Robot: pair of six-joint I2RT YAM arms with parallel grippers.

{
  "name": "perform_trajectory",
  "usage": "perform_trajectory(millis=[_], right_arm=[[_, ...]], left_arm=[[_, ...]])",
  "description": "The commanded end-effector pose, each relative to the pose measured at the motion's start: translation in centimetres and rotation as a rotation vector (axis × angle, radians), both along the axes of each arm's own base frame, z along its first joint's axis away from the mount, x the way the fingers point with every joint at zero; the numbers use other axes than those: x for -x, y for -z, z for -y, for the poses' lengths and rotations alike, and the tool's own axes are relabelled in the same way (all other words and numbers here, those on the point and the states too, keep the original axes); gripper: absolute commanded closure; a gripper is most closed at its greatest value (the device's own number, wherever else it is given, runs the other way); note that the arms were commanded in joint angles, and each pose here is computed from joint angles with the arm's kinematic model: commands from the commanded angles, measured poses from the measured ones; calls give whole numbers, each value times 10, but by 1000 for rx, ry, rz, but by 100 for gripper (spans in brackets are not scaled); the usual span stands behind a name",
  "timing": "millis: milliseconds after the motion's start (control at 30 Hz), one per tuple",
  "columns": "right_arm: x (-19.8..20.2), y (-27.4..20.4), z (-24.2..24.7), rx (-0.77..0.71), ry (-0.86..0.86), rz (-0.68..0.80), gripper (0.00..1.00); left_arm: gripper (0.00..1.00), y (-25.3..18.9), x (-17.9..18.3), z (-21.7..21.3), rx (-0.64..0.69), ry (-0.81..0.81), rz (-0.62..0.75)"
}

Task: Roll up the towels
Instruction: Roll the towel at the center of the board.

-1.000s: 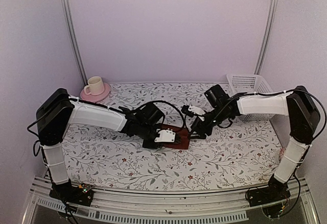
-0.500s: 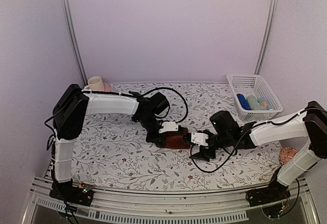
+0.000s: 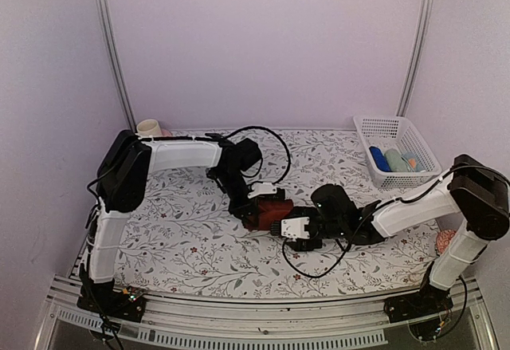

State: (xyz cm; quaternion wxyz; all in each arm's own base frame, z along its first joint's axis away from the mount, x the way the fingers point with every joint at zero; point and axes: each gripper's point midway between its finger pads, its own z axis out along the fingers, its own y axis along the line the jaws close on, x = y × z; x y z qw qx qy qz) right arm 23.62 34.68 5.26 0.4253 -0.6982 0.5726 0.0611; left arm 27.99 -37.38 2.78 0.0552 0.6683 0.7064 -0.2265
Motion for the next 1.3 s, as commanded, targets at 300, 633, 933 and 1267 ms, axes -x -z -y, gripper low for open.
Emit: perform_trajectory(millis=[300, 633, 933, 1267], right_arm=[[-37, 5, -30, 78, 24, 137, 36], [-38, 27, -31, 131, 40, 82, 73], [-31, 43, -26, 186, 35, -100, 80], [-10, 23, -24, 154, -55, -314, 85]], left_arm=[[76, 30, -4, -15, -76, -31, -134], [72, 31, -10, -12, -62, -42, -179], [49, -30, -34, -10, 60, -67, -27], [43, -104, -49, -18, 306, -107, 287]])
